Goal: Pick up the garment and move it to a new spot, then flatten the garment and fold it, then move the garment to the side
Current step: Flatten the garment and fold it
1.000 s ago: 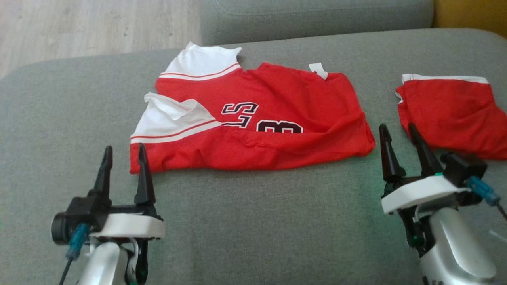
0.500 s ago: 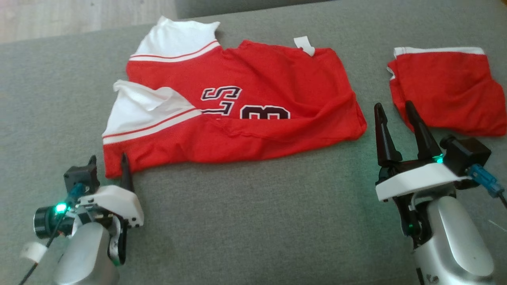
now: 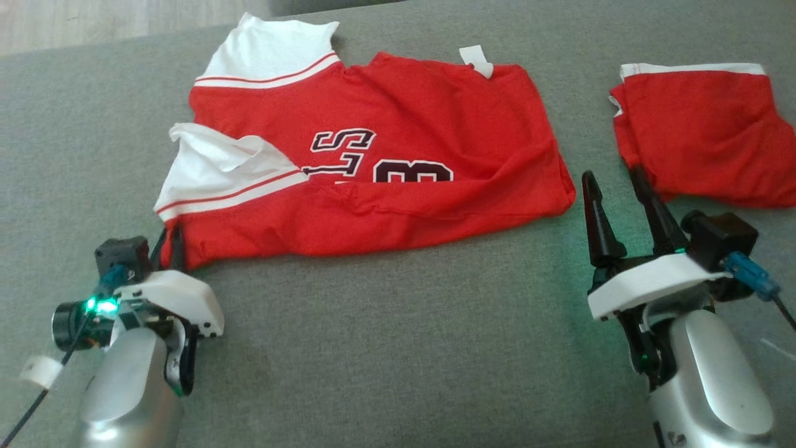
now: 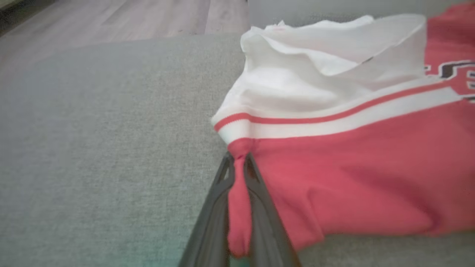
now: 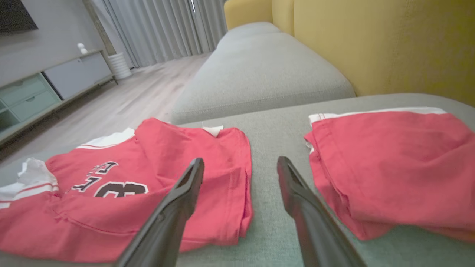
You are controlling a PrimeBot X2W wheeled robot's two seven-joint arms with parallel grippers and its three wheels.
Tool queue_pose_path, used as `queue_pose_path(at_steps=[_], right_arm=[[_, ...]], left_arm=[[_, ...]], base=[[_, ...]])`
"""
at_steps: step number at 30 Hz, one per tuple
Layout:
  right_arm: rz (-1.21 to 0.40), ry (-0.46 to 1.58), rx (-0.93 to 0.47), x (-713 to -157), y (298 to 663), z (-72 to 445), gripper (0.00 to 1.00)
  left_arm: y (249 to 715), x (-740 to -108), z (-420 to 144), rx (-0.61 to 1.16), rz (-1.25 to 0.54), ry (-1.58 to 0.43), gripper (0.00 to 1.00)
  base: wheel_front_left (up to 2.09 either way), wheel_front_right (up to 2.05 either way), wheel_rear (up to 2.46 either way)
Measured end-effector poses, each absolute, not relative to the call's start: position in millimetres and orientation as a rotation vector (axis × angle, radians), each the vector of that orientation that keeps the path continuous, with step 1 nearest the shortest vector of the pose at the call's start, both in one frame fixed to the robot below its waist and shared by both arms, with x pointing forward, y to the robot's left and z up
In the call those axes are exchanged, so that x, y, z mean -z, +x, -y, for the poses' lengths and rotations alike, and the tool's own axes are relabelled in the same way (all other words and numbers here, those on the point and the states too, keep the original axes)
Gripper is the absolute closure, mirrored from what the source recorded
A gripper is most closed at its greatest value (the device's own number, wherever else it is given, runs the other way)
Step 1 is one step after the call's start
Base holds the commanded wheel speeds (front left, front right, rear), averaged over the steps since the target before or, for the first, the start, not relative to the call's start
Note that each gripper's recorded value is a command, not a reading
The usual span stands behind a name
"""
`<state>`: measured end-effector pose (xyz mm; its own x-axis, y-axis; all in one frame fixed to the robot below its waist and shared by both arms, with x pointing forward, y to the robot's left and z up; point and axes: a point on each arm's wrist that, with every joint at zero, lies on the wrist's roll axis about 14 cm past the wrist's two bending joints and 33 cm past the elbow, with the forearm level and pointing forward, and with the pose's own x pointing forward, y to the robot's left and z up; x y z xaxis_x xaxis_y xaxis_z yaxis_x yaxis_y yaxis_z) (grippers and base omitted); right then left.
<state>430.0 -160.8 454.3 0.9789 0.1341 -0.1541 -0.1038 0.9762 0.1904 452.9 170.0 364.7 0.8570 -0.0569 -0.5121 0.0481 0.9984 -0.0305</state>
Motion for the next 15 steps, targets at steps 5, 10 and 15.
queue_pose_path(at_steps=[5,10,15], right_arm=[[-0.267,0.153,-0.112,-434.6,427.2,162.5,0.00],[-0.392,0.147,-0.110,-410.3,421.7,161.1,0.00],[-0.517,0.201,-0.140,-388.4,422.2,145.6,0.00]], left_arm=[[461.2,-395.1,-169.1,0.053,-0.382,-0.057,1.00],[467.6,-430.7,-170.9,0.044,-0.235,-0.079,1.00],[458.1,-438.8,-172.5,0.040,-0.208,-0.079,1.00]], base=[[0.00,0.00,0.00],[0.00,0.00,0.00],[0.00,0.00,0.00]])
